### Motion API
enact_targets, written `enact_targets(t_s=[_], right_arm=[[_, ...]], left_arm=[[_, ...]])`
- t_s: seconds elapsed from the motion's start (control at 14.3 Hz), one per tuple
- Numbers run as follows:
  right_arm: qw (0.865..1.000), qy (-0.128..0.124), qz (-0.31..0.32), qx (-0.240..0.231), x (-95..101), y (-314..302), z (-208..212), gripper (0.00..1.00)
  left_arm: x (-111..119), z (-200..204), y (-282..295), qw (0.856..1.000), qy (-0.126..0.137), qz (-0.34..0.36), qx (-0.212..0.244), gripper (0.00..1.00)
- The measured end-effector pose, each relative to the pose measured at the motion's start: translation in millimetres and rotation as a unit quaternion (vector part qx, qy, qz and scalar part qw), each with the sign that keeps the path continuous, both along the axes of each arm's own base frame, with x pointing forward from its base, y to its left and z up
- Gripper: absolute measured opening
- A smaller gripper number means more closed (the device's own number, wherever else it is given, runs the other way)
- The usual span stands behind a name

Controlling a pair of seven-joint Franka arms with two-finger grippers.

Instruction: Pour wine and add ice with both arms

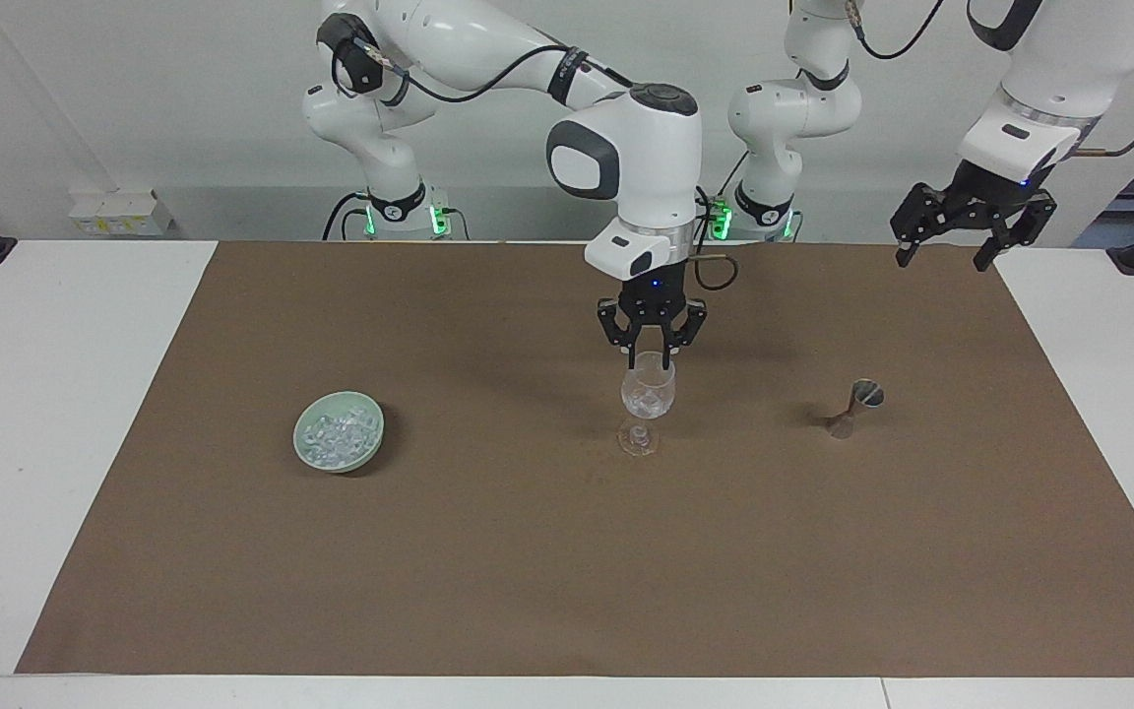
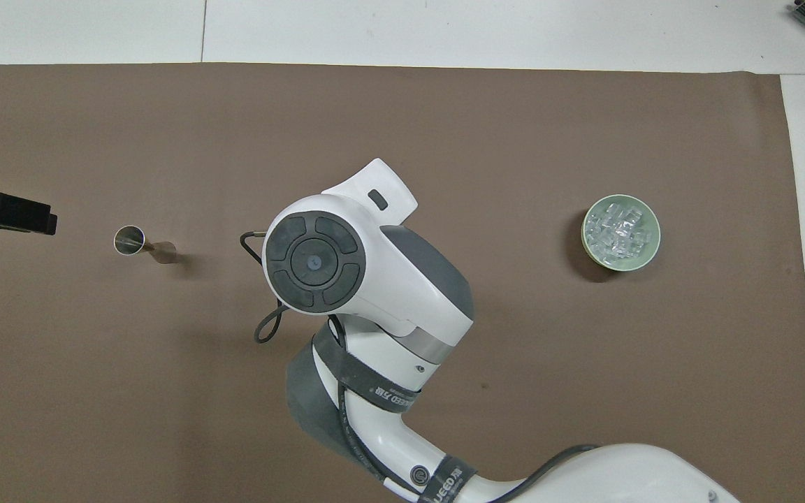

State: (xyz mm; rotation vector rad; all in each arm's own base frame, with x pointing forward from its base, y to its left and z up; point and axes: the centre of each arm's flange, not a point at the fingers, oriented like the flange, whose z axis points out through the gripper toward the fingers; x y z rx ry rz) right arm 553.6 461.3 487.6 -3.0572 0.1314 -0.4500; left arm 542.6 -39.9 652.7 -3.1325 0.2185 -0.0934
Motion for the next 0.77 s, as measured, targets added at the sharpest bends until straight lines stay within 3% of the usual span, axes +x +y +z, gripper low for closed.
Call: enact_targets(t_s=[0.28, 0.42, 0.63, 0.77], right_arm=[[1.000, -0.007, -0.010, 0.002, 4.9, -9, 18, 0.51], [0.999, -0.021, -0.028, 0.012, 10.0, -29, 50, 0.67], [0.997, -0.019, -0.065, 0.023, 13.4, -80, 102, 0.99], [0.995, -0.005, -0.094, 0.027, 20.7, -121, 120, 1.00]], left_arm=[[0, 0, 0, 1.000, 0.000, 0.000, 0.000, 1.00], [0, 0, 0, 1.000, 0.000, 0.000, 0.000, 1.00], [0, 0, 0, 1.000, 0.000, 0.000, 0.000, 1.00], [0, 0, 0, 1.000, 0.000, 0.000, 0.000, 1.00]])
